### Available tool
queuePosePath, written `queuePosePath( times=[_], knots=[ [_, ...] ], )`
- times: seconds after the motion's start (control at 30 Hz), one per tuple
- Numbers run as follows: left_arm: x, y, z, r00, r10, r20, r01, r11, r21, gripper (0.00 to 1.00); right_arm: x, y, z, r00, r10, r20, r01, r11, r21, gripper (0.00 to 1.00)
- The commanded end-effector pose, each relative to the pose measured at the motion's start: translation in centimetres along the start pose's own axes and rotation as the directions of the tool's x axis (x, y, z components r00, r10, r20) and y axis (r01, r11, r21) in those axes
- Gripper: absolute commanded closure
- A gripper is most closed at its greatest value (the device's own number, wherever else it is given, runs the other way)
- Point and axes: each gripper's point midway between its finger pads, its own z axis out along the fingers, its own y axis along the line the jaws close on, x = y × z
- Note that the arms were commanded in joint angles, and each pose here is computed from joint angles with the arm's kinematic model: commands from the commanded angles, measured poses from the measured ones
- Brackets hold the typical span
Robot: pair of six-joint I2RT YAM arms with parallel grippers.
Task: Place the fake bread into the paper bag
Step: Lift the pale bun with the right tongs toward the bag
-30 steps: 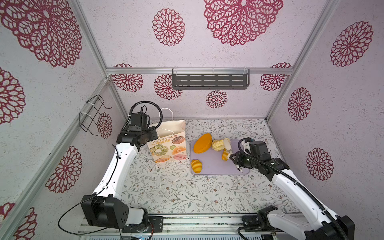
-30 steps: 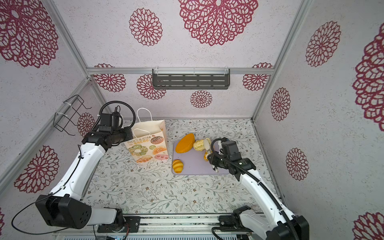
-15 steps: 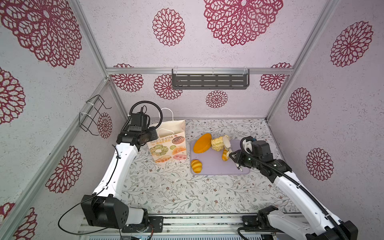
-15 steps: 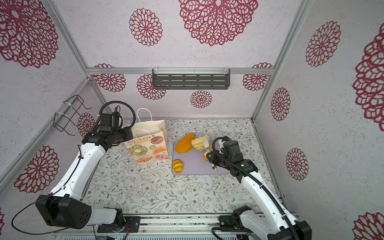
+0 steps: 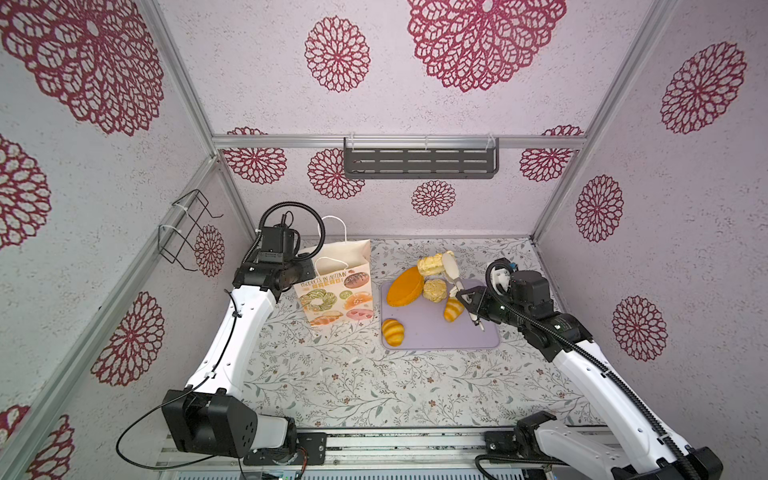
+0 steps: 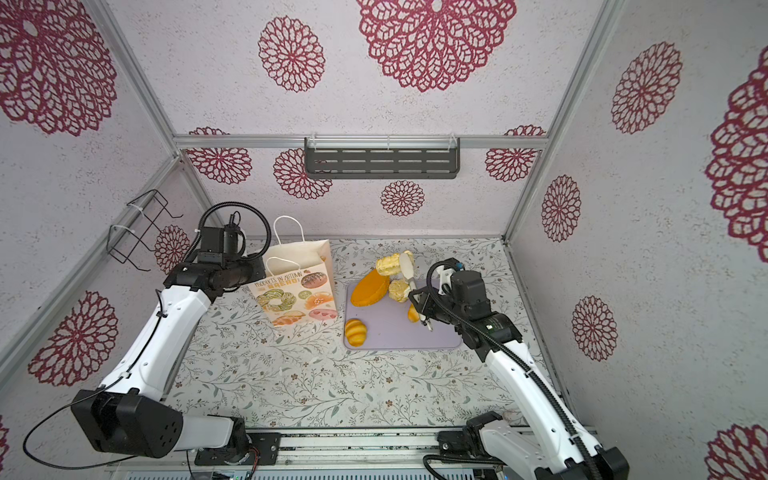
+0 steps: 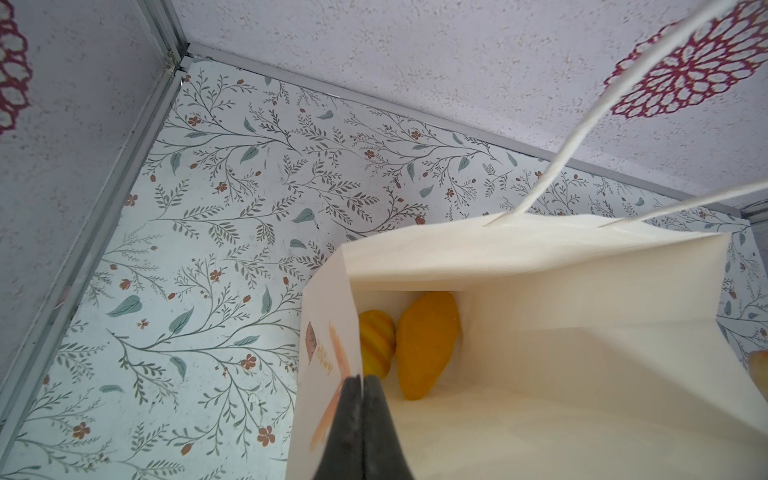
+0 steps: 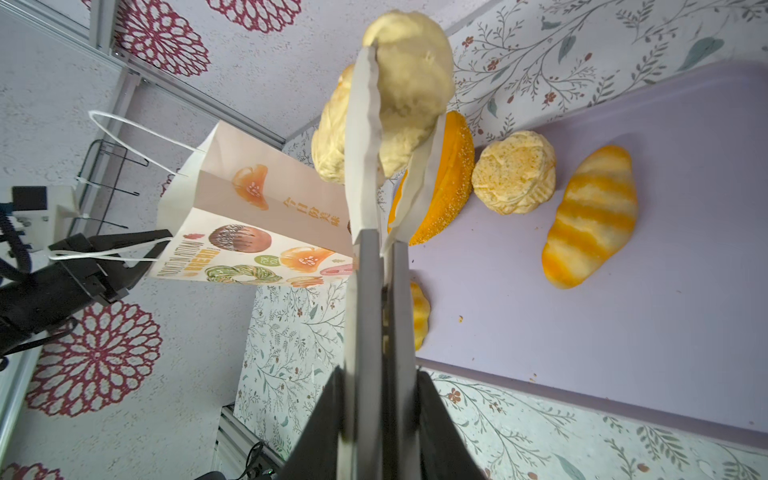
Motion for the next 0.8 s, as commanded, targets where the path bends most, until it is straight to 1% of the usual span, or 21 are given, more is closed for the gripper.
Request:
queuePosePath(
  times=[0.0,0.3,0.77],
  knots=[
    [-0.8,0.0,-0.6,0.999,0.006,0.04,-0.007,1.0,0.002,1.0,-3.0,4.3,-1.4,0.995,-0.042,0.093,0.054,0.991,-0.122,0.98],
    [-0.8,0.0,-0.6,0.999,0.007,0.039,-0.007,1.0,0.002,1.0,-4.3,7.4,-2.0,0.987,-0.077,0.144,0.102,0.979,-0.177,0.99],
    [-0.8,-0.1,-0.5,0.999,0.007,0.037,-0.007,1.0,0.007,1.0,-4.2,11.9,-1.4,0.977,-0.142,0.157,0.176,0.957,-0.231,1.0]
  ],
)
